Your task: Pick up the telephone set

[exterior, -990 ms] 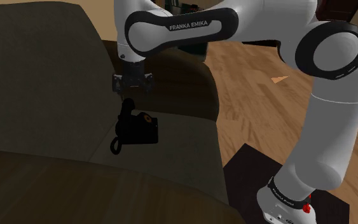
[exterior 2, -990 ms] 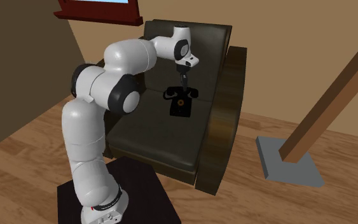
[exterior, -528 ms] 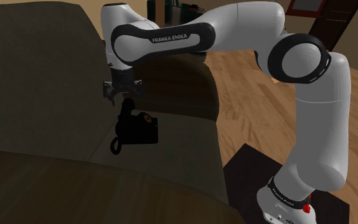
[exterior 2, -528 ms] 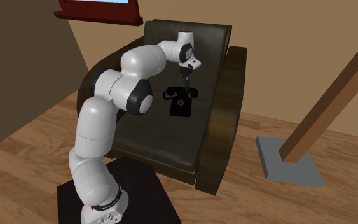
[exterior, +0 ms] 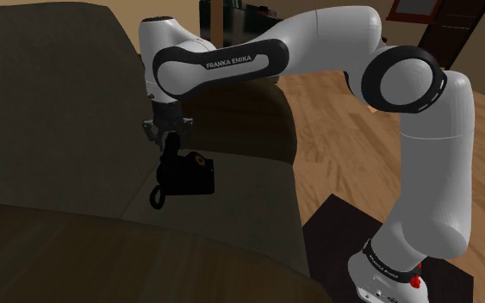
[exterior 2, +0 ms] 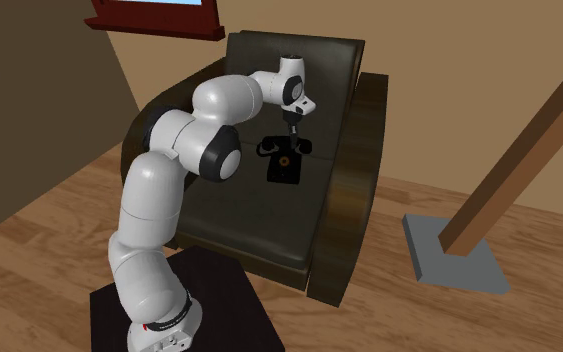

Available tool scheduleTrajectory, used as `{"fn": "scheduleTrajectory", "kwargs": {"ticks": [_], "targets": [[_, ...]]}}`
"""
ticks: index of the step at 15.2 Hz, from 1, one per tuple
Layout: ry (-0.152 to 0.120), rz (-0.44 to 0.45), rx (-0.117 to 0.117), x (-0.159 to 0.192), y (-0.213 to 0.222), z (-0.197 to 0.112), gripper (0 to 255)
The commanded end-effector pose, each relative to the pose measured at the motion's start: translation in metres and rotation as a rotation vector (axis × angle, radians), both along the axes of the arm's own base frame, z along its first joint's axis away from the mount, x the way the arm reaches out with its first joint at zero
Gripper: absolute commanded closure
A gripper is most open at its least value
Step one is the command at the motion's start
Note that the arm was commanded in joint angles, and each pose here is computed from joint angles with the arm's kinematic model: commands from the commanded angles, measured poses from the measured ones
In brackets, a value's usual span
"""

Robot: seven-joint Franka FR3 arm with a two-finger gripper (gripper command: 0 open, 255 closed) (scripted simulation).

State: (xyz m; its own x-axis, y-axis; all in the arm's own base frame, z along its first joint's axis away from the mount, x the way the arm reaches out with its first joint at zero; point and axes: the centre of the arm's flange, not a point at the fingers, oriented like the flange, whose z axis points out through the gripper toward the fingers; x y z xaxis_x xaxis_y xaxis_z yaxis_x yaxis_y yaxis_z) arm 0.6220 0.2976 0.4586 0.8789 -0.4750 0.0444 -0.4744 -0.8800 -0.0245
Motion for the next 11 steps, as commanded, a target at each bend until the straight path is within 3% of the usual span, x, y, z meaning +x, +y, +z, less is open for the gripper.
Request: {"fn": "scheduleTrajectory", "kwargs": {"ticks": [1, 7, 11], "targets": [[0.001, 0.0, 0.0, 0.0, 0.0, -0.001, 255], [0.001, 0.0, 0.0, 0.0, 0.0, -0.001, 255], [0.001, 0.0, 0.0, 0.0, 0.0, 0.02, 255]]}}
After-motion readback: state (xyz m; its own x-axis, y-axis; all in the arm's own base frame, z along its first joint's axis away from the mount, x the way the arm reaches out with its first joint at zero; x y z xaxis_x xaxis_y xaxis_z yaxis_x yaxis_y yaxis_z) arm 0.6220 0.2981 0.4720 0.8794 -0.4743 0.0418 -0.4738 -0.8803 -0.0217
